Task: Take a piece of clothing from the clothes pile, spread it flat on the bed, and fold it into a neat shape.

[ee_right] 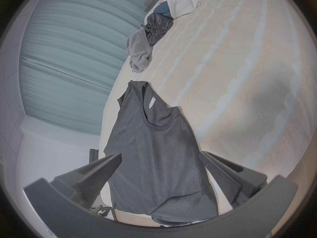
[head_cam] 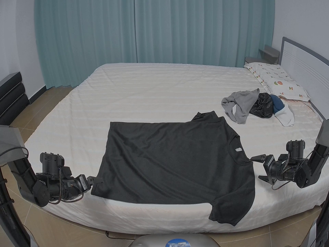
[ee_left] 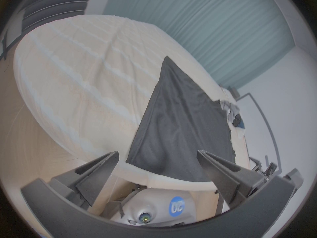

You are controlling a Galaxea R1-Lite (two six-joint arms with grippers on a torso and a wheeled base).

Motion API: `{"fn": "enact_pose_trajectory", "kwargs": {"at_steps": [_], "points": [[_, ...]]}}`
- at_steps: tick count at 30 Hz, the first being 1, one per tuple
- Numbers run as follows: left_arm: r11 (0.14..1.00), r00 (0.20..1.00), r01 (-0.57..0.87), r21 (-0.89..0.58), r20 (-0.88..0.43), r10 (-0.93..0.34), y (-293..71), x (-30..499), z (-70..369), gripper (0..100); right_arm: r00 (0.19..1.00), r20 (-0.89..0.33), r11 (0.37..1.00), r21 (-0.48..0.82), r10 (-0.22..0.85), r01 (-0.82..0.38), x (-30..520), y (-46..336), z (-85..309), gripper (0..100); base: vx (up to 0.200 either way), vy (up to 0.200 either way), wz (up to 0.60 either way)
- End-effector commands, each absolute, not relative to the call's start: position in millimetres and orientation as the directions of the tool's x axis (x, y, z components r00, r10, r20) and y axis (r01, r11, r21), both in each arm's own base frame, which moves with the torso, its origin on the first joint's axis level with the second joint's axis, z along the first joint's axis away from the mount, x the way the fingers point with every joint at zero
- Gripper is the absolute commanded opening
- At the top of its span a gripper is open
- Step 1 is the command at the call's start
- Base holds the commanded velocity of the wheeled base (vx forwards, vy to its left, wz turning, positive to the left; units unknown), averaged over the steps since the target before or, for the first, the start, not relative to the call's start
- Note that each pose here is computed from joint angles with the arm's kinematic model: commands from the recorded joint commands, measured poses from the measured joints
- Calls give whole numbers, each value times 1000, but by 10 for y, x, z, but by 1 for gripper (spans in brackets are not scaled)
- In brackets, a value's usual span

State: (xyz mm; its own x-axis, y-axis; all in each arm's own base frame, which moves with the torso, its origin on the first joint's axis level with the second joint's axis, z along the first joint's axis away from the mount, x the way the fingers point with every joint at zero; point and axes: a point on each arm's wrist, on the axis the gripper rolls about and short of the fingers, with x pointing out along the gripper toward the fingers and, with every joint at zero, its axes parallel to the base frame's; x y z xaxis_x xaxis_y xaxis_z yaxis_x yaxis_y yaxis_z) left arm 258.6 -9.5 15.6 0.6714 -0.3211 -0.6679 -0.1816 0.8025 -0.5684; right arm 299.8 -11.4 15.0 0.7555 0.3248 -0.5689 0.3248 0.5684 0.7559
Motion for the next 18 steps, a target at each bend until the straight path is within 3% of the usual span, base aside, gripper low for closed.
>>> {"fn": "enact_pose_trajectory", "kwargs": {"at_steps": [1,18], "points": [[824,615,-180,-538,-715,-332,-43,2706,-27,100,755,-567,570,757,328,321,2999,-100,156,100,0,0,0],[836,588,-130,-533,-720,-368,-165,2824,-104,100,754,-568,569,757,329,323,2999,-100,151,100,0,0,0]]}}
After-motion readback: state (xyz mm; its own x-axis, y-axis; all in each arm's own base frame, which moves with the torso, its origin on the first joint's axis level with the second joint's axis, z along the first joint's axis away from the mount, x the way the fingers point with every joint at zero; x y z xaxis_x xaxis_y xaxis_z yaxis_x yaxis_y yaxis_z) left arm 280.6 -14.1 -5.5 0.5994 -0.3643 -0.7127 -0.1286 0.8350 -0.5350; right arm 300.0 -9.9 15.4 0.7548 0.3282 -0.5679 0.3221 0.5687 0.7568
